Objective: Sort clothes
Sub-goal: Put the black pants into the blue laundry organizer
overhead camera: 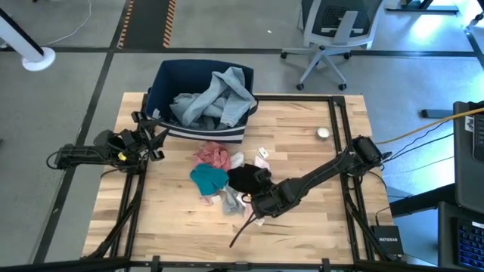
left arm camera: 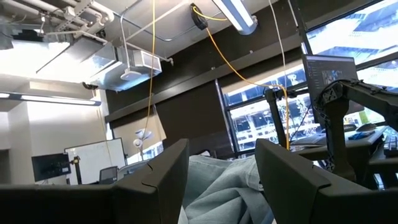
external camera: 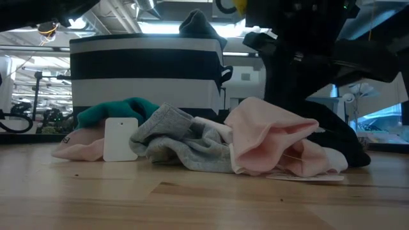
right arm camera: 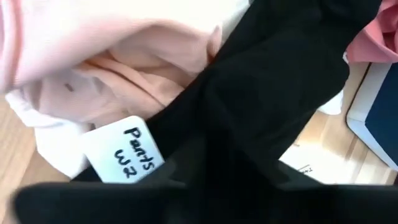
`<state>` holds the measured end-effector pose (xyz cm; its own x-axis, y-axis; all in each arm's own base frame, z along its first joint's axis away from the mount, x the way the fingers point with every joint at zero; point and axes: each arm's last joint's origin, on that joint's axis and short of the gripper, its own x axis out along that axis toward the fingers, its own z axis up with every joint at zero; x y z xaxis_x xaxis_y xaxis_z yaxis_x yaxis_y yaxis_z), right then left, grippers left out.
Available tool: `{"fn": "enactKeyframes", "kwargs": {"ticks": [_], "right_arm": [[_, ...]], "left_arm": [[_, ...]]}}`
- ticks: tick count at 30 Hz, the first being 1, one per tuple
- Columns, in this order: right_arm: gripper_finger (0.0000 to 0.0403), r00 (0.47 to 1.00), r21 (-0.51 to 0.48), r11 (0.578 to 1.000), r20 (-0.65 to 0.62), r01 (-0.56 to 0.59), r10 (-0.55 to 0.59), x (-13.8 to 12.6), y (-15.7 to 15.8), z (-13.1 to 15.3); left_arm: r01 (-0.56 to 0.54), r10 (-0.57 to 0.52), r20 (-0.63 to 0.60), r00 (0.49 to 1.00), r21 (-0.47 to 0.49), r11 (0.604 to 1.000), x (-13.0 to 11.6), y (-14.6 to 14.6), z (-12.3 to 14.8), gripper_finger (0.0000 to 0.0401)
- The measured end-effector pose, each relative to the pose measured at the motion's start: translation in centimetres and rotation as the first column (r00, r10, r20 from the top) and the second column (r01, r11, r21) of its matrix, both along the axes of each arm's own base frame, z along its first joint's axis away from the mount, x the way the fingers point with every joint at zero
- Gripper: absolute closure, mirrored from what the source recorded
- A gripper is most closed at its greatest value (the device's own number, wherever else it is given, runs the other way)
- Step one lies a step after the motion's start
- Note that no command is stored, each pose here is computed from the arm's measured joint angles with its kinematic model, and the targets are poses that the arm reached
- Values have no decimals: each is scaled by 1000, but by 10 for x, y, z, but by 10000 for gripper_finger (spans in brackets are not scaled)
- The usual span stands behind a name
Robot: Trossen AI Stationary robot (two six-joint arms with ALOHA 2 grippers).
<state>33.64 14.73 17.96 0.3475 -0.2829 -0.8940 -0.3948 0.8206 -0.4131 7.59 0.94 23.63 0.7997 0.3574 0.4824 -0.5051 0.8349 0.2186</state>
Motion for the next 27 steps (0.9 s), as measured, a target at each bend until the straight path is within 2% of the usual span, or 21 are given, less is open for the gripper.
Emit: {"fn": "enactKeyframes", "kwargs": {"ticks": [2, 4, 9, 13, 20, 22, 27], "right_arm": [[363, 1000, -17, 1000, -1, -10, 10, 0, 0, 0], [389, 1000, -52, 999, 8, -9, 10, 0, -1, 1], [367, 998, -101, 995, 63, -1, 7, 5, -1, 18], [371, 990, -129, 991, 132, -41, 58, 16, 3, 55], [392, 950, -294, 950, 253, -101, 180, 33, 4, 128], [386, 936, -338, 937, 294, -88, 194, 38, -2, 149], [372, 892, -374, 927, 406, -35, 198, 51, -23, 191]], "left_arm": [[-1, 1, -1, 1000, 0, 1000, 0, 0, 0, 221], [0, 0, 1, 1000, -1, 1000, 0, 0, 0, 221], [0, 0, 1, 1000, -2, 1000, 0, 0, 0, 221], [1, -1, 3, 1000, -2, 1000, 0, 0, 0, 221], [1, -1, 4, 1000, -3, 1000, 0, 0, 0, 221], [1, -1, 3, 1000, -3, 1000, 0, 0, 0, 221], [1, -1, 3, 1000, -3, 1000, 0, 0, 0, 221]]}}
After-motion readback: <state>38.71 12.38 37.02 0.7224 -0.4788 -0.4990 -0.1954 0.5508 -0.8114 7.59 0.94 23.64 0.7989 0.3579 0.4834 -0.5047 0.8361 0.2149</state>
